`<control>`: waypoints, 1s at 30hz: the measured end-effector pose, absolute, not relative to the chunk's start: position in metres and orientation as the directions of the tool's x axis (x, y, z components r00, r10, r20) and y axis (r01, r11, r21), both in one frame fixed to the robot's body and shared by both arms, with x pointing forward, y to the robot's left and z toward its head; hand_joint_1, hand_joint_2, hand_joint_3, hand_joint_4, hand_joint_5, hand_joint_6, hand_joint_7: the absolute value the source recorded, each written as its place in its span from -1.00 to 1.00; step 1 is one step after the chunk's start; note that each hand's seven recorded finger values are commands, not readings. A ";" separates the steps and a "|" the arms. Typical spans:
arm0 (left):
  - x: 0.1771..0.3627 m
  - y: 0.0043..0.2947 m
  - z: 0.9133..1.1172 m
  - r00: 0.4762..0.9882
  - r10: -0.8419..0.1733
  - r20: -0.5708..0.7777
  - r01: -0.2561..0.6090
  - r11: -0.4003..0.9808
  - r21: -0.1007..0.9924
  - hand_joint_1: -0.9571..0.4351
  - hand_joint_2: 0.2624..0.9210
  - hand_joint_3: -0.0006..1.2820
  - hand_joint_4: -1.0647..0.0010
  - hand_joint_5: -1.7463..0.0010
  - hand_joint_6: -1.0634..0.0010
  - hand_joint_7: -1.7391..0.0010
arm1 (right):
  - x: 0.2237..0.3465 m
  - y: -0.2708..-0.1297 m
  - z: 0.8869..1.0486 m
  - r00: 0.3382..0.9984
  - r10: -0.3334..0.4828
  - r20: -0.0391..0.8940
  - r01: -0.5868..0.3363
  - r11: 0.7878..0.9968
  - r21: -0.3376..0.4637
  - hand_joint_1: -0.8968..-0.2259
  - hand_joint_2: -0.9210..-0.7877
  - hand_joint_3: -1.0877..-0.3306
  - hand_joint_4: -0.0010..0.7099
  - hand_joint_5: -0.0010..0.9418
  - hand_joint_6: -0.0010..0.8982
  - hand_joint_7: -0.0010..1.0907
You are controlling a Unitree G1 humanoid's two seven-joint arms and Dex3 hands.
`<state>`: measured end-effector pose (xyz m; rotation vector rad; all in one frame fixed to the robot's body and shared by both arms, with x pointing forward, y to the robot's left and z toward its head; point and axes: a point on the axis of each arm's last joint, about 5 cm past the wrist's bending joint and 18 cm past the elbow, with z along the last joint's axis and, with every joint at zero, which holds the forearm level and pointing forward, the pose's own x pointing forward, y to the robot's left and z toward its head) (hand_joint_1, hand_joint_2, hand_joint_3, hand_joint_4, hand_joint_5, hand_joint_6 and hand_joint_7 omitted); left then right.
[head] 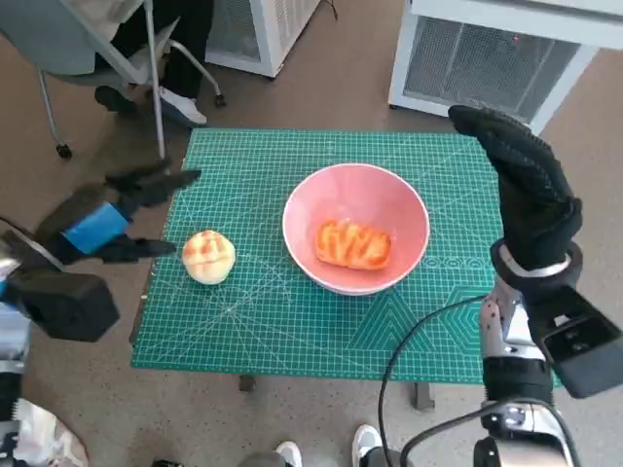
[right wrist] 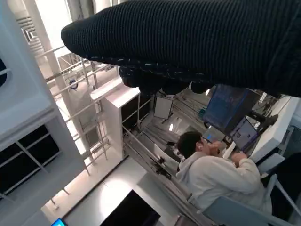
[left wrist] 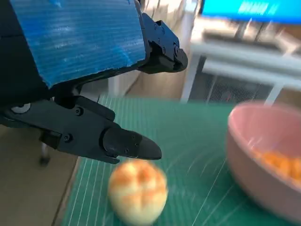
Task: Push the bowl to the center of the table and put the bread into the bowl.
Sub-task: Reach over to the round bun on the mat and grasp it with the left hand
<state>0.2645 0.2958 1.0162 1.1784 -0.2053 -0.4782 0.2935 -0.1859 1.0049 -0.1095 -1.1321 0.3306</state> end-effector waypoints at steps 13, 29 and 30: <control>0.286 0.290 0.995 0.871 -0.437 -0.226 0.384 0.317 0.867 -0.07 0.89 -1.00 0.58 1.00 0.32 1.00 | 0.295 -0.187 1.006 0.376 0.317 0.871 -0.212 0.944 -0.253 -0.01 -1.00 0.01 -0.12 -0.99 -0.80 -0.04; 0.305 0.271 0.958 0.853 -0.342 -0.394 0.503 0.334 0.797 0.23 0.91 -0.99 -0.05 0.94 -0.13 0.93 | 0.294 -0.188 1.007 0.372 0.322 0.871 -0.210 0.943 -0.259 0.00 -1.00 -0.01 -0.14 -1.00 -0.81 -0.02; 0.305 0.270 0.958 0.856 -0.335 -0.394 0.499 0.334 0.800 0.24 0.92 -0.99 -0.11 0.93 -0.17 0.92 | 0.294 -0.188 1.007 0.371 0.322 0.871 -0.210 0.943 -0.260 0.00 -1.00 -0.01 -0.14 -1.00 -0.81 -0.02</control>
